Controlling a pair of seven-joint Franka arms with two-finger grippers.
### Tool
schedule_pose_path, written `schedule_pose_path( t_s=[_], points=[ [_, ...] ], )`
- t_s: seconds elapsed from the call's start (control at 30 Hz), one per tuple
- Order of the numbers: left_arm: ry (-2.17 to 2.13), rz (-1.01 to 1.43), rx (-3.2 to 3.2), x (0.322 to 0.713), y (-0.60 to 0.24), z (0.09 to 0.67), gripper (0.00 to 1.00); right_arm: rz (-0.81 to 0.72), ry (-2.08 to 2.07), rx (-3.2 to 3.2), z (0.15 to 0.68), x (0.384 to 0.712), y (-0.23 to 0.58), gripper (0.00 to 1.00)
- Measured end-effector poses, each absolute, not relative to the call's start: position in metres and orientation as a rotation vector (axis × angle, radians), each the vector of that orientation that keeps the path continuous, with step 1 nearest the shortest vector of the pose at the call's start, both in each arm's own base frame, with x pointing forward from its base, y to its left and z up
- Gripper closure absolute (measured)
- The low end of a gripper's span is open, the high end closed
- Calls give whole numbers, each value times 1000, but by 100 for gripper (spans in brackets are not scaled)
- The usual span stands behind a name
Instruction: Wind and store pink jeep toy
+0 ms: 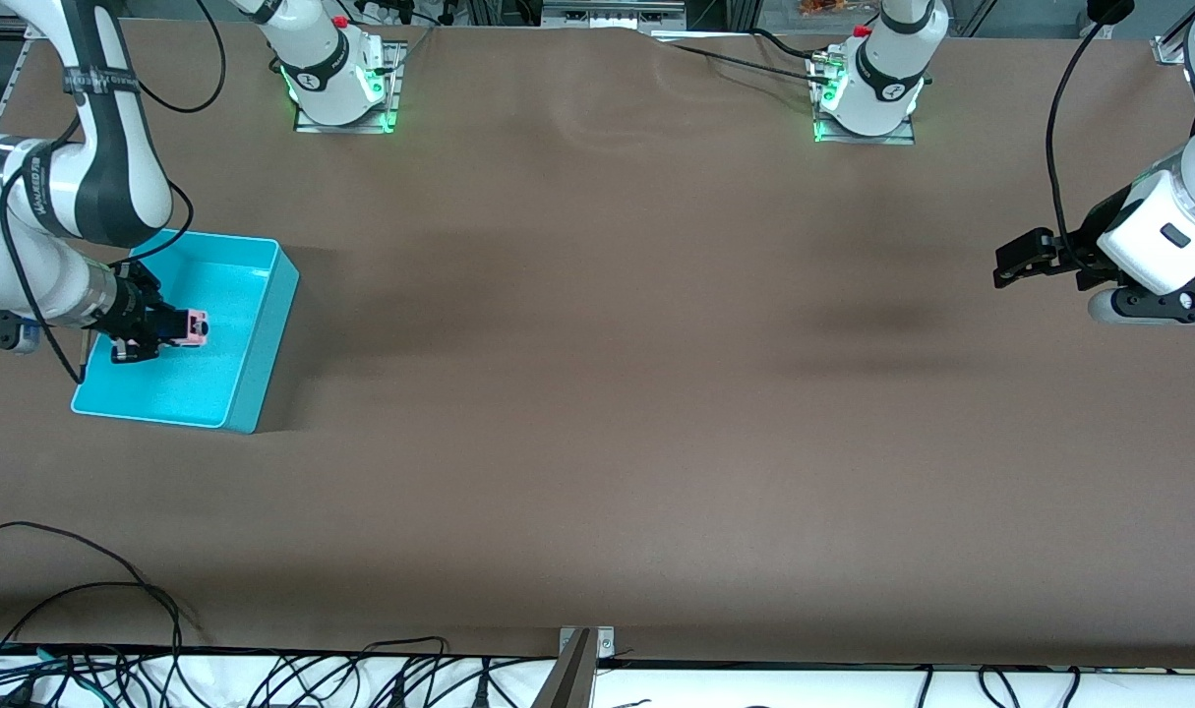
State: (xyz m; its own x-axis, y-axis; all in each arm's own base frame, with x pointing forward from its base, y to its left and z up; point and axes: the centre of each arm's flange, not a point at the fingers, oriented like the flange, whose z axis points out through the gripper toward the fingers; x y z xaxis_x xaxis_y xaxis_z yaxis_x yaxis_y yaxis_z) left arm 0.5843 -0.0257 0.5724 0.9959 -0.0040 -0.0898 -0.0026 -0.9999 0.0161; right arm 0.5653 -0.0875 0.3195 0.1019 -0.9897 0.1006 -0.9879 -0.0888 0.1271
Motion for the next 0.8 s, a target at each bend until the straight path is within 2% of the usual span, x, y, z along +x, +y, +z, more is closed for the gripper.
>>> schedule_pose_path(
  t_s=[0.23, 0.5, 0.7, 0.73, 0.8],
  points=[
    [-5, -141, 3122, 584, -26, 572, 0, 27, -2022, 2226, 266, 540, -91, 50],
    [-5, -141, 3122, 584, -26, 572, 0, 31, -2018, 2230, 244, 532, -91, 49],
    [-5, -141, 3122, 584, -26, 573, 0, 38, -2020, 2231, 240, 533, -91, 26],
    [-5, -141, 3122, 584, -26, 573, 0, 38, -2021, 2231, 240, 533, -91, 18],
    [-5, -141, 3122, 584, -26, 573, 0, 41, -2022, 2232, 241, 533, -91, 9]
  ],
)
